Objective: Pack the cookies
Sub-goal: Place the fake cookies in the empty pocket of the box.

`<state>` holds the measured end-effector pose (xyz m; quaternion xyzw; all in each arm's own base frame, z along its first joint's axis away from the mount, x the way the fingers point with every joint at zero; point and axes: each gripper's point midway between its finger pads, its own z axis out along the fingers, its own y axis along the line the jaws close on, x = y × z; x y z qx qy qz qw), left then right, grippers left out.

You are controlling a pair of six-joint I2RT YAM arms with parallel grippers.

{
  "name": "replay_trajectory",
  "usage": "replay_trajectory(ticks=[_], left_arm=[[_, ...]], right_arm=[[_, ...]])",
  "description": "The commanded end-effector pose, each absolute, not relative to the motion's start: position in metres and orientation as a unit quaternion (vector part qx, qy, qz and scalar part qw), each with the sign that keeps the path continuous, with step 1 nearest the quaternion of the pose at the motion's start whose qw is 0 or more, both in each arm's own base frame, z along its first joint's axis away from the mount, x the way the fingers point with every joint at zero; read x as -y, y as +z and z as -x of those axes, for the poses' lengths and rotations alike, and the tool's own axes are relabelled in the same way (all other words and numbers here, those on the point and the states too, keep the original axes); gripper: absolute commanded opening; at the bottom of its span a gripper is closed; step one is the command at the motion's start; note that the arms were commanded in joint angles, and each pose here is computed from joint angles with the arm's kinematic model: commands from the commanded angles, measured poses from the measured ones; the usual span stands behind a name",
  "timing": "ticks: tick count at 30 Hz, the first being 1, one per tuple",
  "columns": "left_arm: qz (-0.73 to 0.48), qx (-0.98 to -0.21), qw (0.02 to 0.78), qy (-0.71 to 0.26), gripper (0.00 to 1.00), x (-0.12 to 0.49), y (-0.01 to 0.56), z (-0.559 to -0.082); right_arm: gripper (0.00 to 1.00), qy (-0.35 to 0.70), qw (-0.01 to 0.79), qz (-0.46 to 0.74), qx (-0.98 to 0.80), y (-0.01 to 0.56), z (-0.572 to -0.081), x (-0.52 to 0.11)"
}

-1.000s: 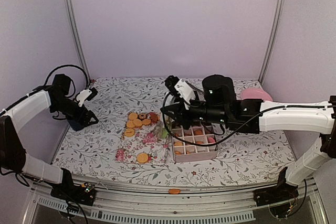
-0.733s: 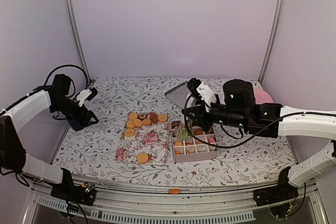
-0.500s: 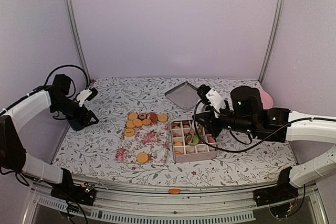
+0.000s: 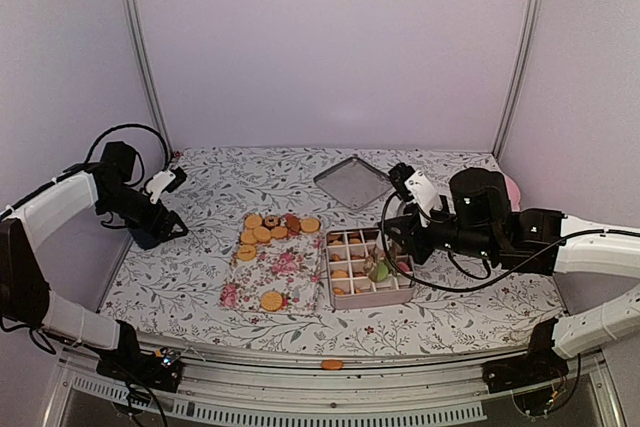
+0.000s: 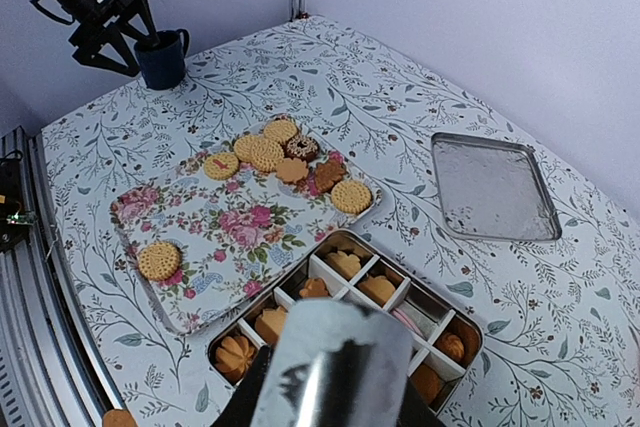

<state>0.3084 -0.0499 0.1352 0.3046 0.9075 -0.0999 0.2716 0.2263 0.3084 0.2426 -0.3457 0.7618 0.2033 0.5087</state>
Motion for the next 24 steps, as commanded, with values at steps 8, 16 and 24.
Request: replay_trajectory(ticks=[8,16,24], left_arm=[[-0.309,-0.905,0.275,-0.099,0.90,0.051,0.136,-0.311],[-0.307,-0.909,0.266,-0.089,0.90,0.047,0.128,-0.310],[-0.309,-0.907,0.270,-0.090,0.90,0.048,0.129,-0.311]], right_arm=[[0.29,0.208,0.513,0.327,-0.766,0.247,-0.229,-0.304],[0.35,0.204,0.524,0.327,-0.759,0.255,-0.234,-0.308],[0.38,0.205,0.530,0.329,-0.754,0.261,-0.236,-0.311]])
